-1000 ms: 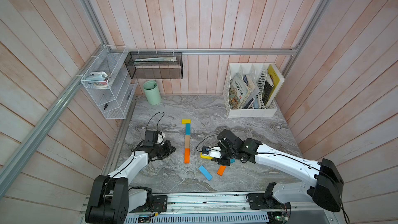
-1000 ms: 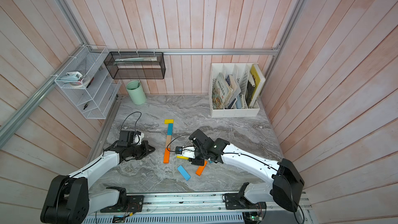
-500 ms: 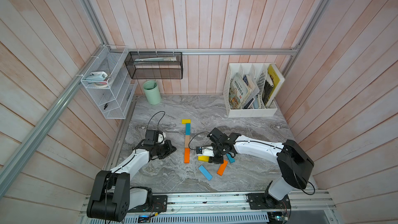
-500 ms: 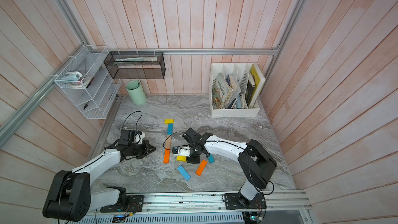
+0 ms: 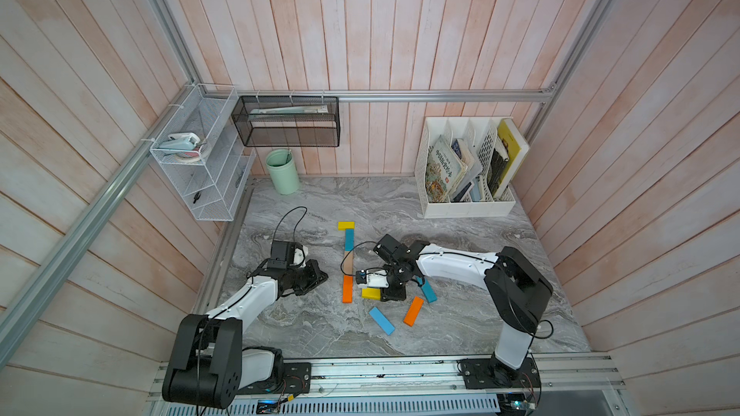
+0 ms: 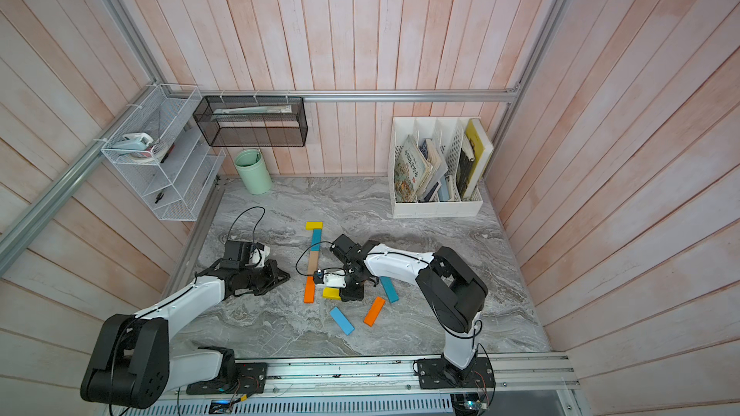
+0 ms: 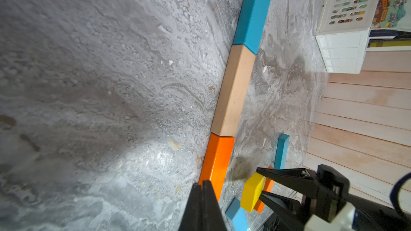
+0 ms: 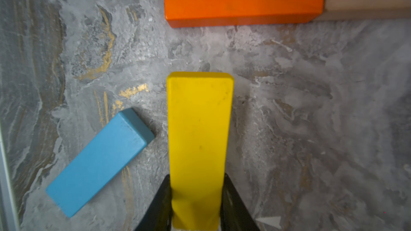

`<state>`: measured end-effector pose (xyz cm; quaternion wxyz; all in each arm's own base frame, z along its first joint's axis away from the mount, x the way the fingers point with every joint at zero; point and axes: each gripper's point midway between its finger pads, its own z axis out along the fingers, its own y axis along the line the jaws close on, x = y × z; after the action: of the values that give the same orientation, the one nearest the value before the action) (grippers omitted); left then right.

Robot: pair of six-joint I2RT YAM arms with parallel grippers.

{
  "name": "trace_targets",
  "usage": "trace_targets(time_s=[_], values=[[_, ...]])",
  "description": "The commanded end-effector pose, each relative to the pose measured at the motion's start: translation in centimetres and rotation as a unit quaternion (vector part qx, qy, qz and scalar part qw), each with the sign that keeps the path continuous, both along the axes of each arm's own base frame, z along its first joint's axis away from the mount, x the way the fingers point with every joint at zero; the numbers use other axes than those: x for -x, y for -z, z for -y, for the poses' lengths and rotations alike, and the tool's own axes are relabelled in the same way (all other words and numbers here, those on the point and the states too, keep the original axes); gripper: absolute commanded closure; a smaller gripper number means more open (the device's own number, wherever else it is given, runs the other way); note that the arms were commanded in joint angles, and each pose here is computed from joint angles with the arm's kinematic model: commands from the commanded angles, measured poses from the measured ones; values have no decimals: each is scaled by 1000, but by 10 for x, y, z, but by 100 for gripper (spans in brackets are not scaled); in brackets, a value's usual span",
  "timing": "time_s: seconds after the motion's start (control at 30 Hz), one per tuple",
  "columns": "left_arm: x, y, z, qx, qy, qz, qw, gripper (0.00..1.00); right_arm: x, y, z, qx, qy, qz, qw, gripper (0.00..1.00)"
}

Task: Assemble a giraffe with building blocks
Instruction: Assemble the building block at the center of the board.

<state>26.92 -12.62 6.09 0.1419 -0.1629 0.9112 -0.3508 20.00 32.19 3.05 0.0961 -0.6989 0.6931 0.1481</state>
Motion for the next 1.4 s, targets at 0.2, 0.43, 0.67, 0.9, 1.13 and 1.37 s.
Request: trace_targets(time_s=[0.2,0.43,0.67,0.9,1.13,1.37], values=[[-9,-8,0,8,3,18,1000,100,12,9,-9,33,-24,-18,999,91],[-8,-9,-1,9,2,20,1000,100,12,11,-12,44,-23,-18,999,87],[-6,-7,-3,9,1,18,1000,100,12,15,-12,52,-24,-13,998,51],[-6,-7,-4,9,-1,17,1000,100,6,2,-21,24,-12,11,1000,2],[-4,-7,-4,10,0,18,1000,100,-21,-39,-18,-34,55,78,995,2],[-3,-8,-6,8,-2,21,1000,100,-59,-114,4,-182,319,36,929,2]])
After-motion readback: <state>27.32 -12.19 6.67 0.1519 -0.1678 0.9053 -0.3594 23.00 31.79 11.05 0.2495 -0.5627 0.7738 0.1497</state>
